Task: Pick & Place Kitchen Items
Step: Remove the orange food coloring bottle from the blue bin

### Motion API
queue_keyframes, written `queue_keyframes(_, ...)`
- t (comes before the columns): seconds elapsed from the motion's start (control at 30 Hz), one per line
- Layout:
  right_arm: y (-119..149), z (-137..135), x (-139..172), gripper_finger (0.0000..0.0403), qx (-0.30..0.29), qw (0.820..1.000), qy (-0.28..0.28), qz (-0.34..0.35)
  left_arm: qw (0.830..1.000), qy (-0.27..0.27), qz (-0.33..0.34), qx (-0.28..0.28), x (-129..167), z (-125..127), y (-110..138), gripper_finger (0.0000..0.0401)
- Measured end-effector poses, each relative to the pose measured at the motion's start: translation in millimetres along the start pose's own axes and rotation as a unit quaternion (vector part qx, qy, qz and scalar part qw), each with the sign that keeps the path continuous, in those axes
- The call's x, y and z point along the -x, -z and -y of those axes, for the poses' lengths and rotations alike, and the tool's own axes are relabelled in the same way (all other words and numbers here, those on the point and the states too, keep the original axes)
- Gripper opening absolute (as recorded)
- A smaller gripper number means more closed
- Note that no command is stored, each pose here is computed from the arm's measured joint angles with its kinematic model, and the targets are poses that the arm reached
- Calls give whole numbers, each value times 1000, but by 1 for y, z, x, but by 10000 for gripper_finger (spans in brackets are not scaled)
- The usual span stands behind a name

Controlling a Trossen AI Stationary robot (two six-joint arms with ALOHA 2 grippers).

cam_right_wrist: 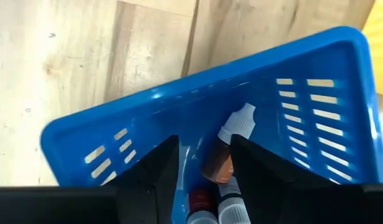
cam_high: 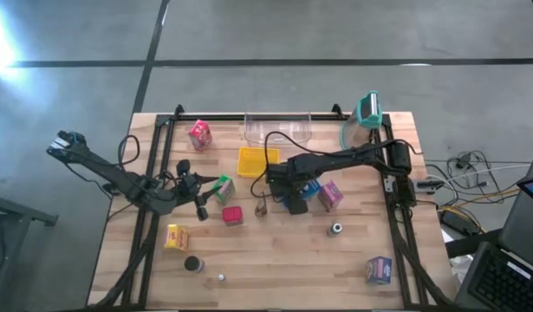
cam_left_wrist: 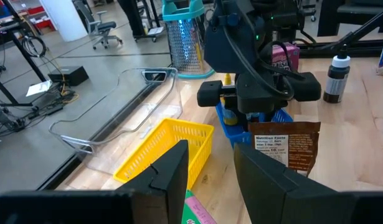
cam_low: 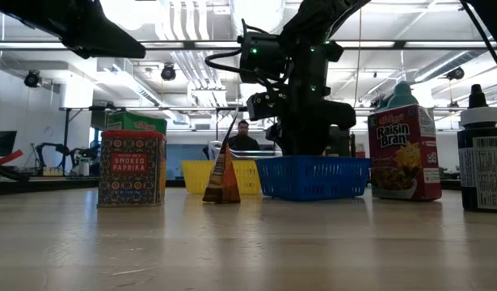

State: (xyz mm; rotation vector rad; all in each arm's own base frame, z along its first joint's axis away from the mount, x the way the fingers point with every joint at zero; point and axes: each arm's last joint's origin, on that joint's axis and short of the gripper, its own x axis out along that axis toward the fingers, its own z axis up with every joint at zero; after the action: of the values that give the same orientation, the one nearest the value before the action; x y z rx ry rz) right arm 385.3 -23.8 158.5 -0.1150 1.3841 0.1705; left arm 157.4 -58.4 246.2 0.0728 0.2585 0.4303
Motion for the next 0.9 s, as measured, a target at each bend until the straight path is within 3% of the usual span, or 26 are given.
queue_keyframes(0.33, 5, 6, -7, 150, -11, 1000, 3, -3, 1000, 0, 0, 0, 0, 0, 0, 136)
queue_keyframes(0.9, 7, 7, -8, 74, -2, 1000, 8, 0, 1000, 0, 0, 0, 0, 0, 0, 136)
